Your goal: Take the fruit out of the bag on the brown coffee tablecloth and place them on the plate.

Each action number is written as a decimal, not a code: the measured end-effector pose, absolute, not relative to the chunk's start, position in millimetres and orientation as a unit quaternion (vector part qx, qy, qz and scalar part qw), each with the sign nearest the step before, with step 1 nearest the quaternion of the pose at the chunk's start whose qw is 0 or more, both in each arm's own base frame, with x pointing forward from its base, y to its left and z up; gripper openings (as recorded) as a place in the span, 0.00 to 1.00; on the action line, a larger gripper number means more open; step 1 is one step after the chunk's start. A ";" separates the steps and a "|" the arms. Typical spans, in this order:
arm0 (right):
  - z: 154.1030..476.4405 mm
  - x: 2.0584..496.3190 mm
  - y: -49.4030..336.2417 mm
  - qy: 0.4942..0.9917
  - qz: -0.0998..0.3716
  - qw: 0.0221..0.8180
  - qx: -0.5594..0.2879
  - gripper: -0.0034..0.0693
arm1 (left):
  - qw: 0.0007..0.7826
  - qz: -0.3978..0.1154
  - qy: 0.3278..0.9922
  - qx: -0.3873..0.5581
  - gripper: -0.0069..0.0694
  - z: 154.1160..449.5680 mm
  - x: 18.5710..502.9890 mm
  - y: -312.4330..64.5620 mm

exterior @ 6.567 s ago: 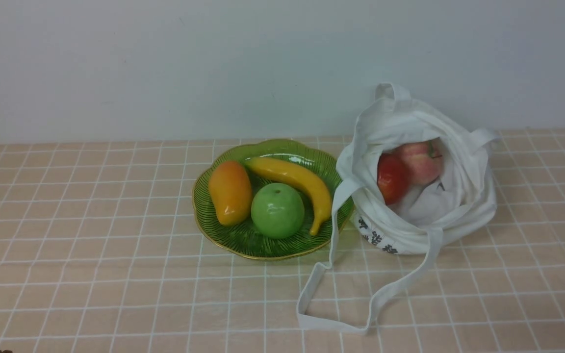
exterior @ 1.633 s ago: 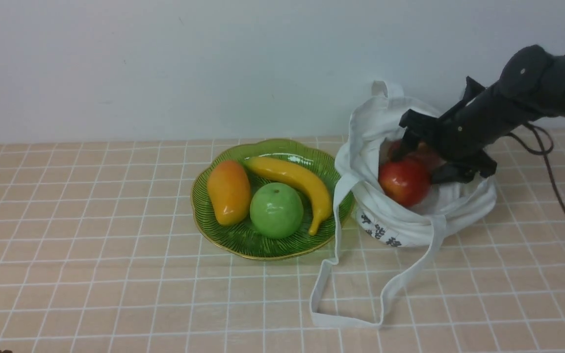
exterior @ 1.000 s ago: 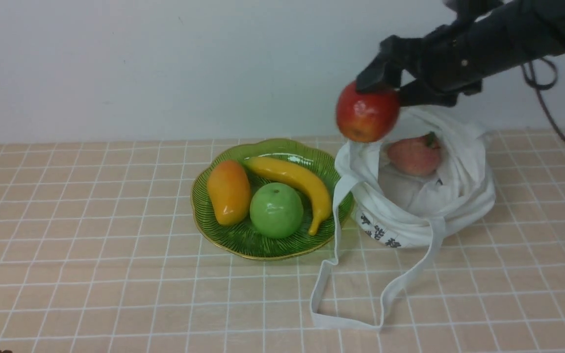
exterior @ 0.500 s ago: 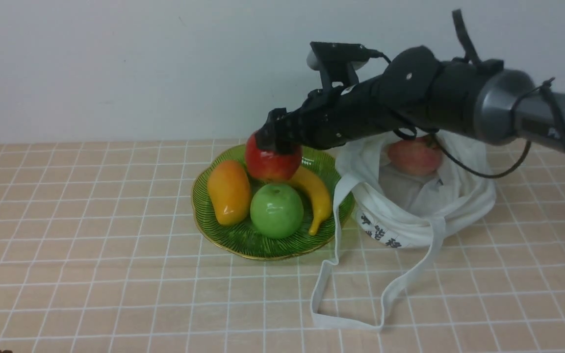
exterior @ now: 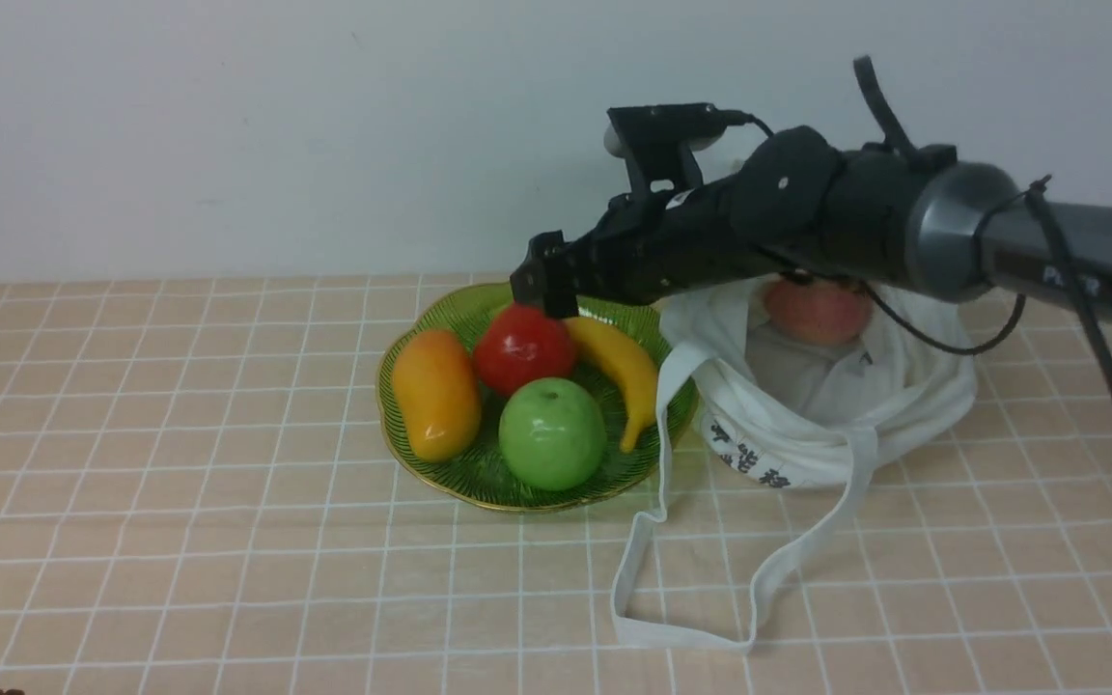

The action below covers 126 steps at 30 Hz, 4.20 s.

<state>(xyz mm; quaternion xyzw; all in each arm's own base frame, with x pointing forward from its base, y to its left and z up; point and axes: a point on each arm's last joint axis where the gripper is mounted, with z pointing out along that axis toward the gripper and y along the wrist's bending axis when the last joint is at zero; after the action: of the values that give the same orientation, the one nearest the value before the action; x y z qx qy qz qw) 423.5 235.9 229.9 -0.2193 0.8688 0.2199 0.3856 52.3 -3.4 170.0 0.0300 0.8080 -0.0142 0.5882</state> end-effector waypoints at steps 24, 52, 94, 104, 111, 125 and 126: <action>471.0 239.9 98.8 0.848 0.167 0.425 -0.270 0.03 | 0.588 -0.014 0.808 0.030 0.08 170.0 52.3 -3.4; 357.1 29.1 17.3 0.629 0.136 0.755 -0.125 0.03 | 0.588 -0.014 0.808 0.030 0.08 170.0 52.3 -3.4; 230.7 58.4 10.5 0.728 0.053 0.680 -0.064 0.03 | 0.588 -0.014 0.808 0.030 0.08 170.0 52.3 -3.4; 185.9 56.3 0.1 0.752 0.016 0.659 0.017 0.03 | 0.588 -0.014 0.808 0.030 0.08 170.0 52.3 -3.4; 181.0 55.3 -1.2 0.771 0.001 0.637 0.016 0.03 | 0.588 -0.014 0.808 0.030 0.08 170.0 52.3 -3.4; 180.9 55.3 -1.4 0.772 -0.001 0.636 0.015 0.03 | 0.588 -0.014 0.808 0.030 0.08 170.0 52.3 -3.4; 180.9 55.3 -1.4 0.772 -0.001 0.636 0.015 0.03 | 0.588 -0.014 0.808 0.030 0.08 170.0 52.3 -3.4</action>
<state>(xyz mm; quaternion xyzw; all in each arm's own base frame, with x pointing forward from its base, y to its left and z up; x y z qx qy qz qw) 55.3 -1.4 180.9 0.0146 0.7718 -0.0012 0.6356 52.3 -3.4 170.0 0.0300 0.8080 -0.0142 0.5882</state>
